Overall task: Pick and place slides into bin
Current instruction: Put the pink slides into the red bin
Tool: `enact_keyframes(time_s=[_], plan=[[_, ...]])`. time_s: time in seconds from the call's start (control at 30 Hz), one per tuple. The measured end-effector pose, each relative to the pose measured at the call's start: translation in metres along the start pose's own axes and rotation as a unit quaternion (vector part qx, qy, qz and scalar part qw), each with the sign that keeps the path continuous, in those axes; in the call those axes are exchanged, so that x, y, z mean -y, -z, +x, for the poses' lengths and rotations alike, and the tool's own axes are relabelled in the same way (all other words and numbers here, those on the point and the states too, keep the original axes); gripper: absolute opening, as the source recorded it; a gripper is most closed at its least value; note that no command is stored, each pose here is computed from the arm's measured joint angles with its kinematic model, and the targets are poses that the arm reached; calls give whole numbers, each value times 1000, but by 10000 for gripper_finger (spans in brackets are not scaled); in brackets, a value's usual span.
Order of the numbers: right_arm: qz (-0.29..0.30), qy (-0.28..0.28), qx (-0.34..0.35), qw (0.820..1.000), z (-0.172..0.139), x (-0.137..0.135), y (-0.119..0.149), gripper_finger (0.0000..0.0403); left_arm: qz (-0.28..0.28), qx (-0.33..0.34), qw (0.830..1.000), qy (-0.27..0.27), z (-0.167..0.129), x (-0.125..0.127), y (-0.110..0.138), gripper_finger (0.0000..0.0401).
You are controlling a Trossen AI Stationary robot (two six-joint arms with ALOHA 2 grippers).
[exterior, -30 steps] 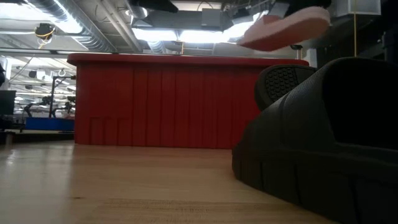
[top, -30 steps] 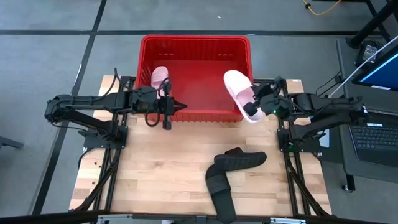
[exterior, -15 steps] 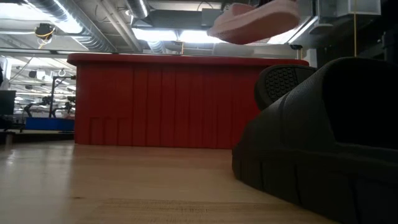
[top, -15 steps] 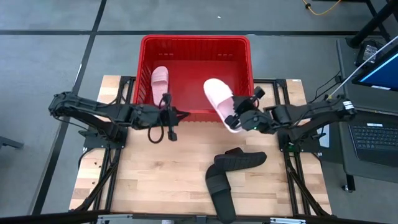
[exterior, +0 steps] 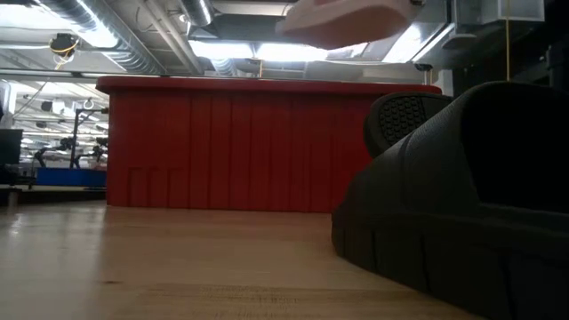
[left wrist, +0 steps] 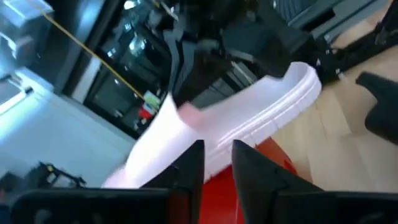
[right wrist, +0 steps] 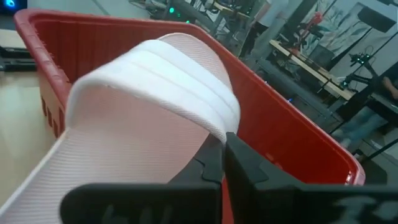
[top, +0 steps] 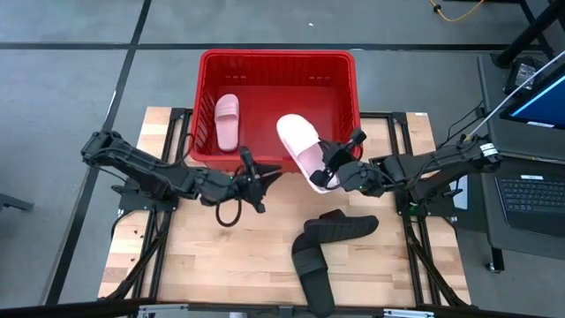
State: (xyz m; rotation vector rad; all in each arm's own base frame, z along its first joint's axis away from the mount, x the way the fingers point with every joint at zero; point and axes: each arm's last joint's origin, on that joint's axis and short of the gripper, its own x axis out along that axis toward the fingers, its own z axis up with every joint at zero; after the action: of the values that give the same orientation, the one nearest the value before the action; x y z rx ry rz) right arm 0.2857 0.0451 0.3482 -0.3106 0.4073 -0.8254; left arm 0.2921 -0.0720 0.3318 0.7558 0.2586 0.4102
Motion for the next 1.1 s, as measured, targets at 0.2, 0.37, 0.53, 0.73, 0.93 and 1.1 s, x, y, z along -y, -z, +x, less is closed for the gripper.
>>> enact_keyframes(time_s=[0.2,0.37,0.53,0.73,0.93,1.1], plan=[[-17,2,4,1000,4,-7,-1,6,-28,41,998,-40,6,-1,-11,124],[-18,5,22,1000,7,-12,-6,6,-29,34,997,-59,23,-1,-19,136],[-22,6,28,999,7,-12,-8,6,19,-21,995,-91,45,7,-19,133],[-26,6,28,999,7,-12,-8,6,77,-105,981,-146,67,12,-15,133],[-38,7,27,999,7,-12,-8,6,91,-128,974,-161,75,8,-12,132],[-43,6,24,999,7,-13,-7,6,81,-139,970,-181,75,3,-12,132]])
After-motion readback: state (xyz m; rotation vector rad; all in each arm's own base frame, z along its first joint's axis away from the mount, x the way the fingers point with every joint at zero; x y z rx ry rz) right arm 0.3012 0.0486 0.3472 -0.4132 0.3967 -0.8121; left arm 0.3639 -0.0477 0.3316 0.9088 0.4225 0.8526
